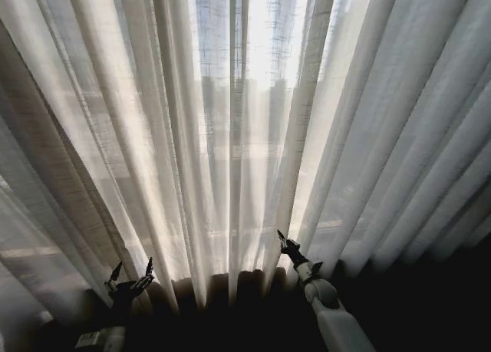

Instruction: Open the curtains by pulling them apart, changing their state from closed to fully open.

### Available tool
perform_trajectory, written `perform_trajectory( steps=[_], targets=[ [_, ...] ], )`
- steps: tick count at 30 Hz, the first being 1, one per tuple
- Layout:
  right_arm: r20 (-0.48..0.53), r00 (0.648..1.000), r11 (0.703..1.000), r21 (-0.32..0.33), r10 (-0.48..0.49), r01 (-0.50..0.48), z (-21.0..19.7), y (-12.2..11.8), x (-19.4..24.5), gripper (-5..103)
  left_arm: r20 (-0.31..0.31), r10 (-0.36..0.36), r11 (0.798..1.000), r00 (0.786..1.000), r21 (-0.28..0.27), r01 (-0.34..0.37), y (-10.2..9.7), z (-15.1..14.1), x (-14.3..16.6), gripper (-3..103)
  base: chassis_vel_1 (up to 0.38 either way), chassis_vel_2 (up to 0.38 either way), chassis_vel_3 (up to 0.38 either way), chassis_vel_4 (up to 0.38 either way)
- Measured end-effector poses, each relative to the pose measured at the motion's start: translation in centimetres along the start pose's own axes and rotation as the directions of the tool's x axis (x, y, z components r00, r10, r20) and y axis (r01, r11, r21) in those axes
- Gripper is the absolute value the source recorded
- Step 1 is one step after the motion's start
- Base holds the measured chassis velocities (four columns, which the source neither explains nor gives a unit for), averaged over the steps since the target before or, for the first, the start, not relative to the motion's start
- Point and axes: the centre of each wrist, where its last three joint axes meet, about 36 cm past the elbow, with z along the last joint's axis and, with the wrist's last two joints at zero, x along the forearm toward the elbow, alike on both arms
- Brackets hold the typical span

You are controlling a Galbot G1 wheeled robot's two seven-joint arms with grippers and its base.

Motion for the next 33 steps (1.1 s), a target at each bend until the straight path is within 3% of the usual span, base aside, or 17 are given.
perform_trajectory(
  steps=[33],
  targets=[
    [-0.014, 1.000, 0.999, -0.038, -0.026, 0.026, 0.7, 0.1, -1.7, 0, 0.000, 0.000, 1.000, 1.000, 0.000, 0.000, 0.0, 0.0, 0.0, 100, -0.373, -0.325, 0.373, 0.324]
  ],
)
